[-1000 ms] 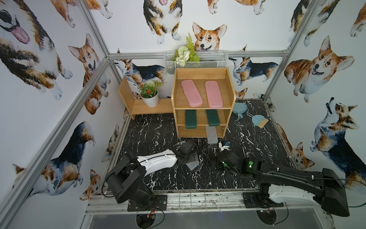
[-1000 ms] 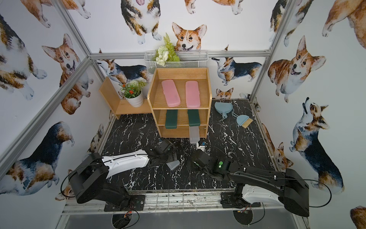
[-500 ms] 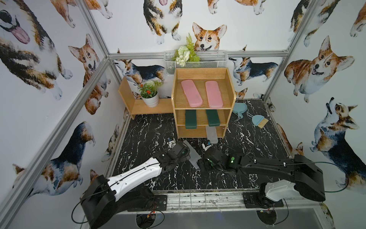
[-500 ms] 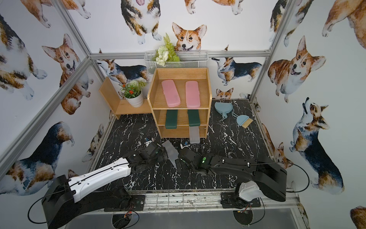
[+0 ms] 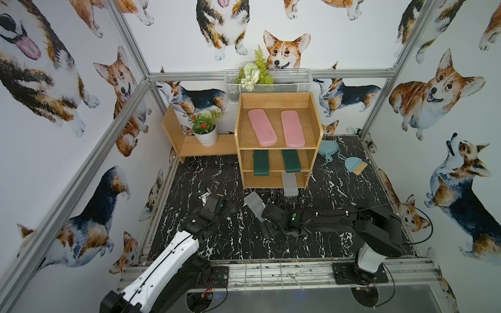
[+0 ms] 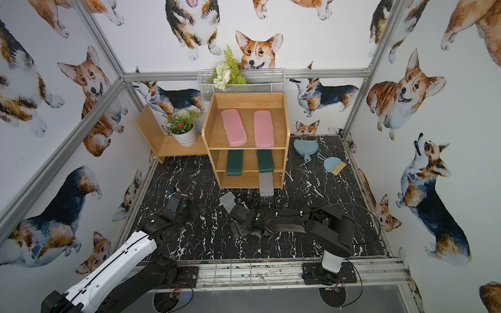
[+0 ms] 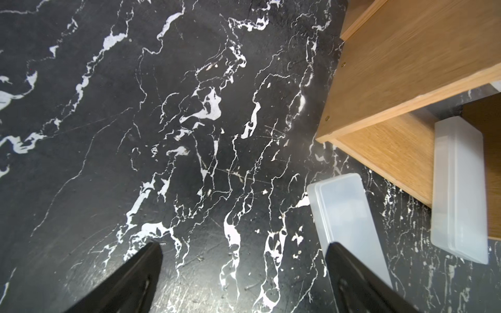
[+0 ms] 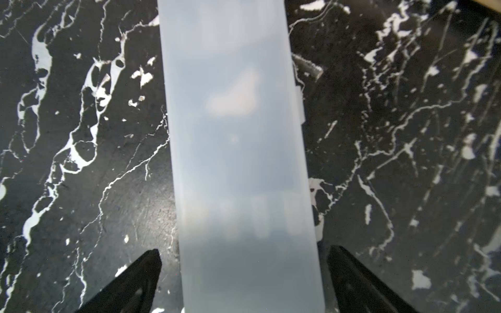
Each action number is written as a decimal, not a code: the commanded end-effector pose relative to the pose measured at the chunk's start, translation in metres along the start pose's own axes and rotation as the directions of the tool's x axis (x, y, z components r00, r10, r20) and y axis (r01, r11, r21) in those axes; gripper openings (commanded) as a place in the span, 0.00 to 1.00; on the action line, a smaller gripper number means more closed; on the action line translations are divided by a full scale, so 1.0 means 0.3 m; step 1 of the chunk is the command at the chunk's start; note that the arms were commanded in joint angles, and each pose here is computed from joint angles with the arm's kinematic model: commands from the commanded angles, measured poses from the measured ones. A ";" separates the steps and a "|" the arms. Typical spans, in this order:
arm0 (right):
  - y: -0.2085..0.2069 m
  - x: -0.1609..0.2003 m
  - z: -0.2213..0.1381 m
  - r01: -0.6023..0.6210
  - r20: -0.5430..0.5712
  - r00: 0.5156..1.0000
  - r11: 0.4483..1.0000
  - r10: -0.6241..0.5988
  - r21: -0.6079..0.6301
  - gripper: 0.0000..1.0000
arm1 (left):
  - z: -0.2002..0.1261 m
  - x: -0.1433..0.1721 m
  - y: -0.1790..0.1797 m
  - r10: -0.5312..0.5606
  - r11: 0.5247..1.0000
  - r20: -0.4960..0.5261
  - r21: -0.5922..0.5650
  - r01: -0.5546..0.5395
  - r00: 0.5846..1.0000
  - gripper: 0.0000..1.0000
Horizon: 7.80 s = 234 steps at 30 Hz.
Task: Place the pencil cases on the shelf according to color
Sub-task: Pick up the pencil case from the center of the board, then place the pencil case on the shelf, then reset both arms
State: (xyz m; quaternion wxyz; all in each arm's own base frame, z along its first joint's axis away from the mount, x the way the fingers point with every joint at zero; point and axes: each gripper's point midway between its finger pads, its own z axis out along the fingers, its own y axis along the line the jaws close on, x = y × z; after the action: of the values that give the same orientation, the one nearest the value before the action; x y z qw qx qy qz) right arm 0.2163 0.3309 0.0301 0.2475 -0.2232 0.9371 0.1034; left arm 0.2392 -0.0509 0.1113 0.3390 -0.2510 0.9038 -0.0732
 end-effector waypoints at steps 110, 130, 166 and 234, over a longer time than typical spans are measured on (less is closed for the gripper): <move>-0.039 -0.306 0.157 -0.380 0.241 0.896 0.925 0.372 -0.014 0.41 | 0.066 0.009 -0.082 0.069 0.986 -0.002 0.153 -0.068 0.998 0.99; -0.007 -0.470 0.176 -0.373 0.299 0.877 0.925 0.375 -0.067 0.41 | 0.065 -0.009 -0.098 0.073 0.986 0.001 0.154 -0.072 0.997 0.99; -1.015 -0.179 -0.650 -0.560 0.730 0.678 0.703 0.085 0.439 1.00 | 0.098 -0.508 0.124 0.193 0.958 0.455 -0.278 -0.067 0.869 0.99; -1.238 -0.048 -0.480 -0.570 0.834 0.551 0.727 -0.007 0.383 1.00 | 0.311 -0.428 0.008 0.395 0.899 0.628 -0.115 -0.423 0.670 1.00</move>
State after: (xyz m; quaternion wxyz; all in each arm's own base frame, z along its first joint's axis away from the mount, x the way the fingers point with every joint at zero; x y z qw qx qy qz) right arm 0.3401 -0.0356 0.1252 0.6646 0.1043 0.7347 -0.0875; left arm 0.3793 0.0230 0.1098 0.6312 -0.0506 0.7689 0.0885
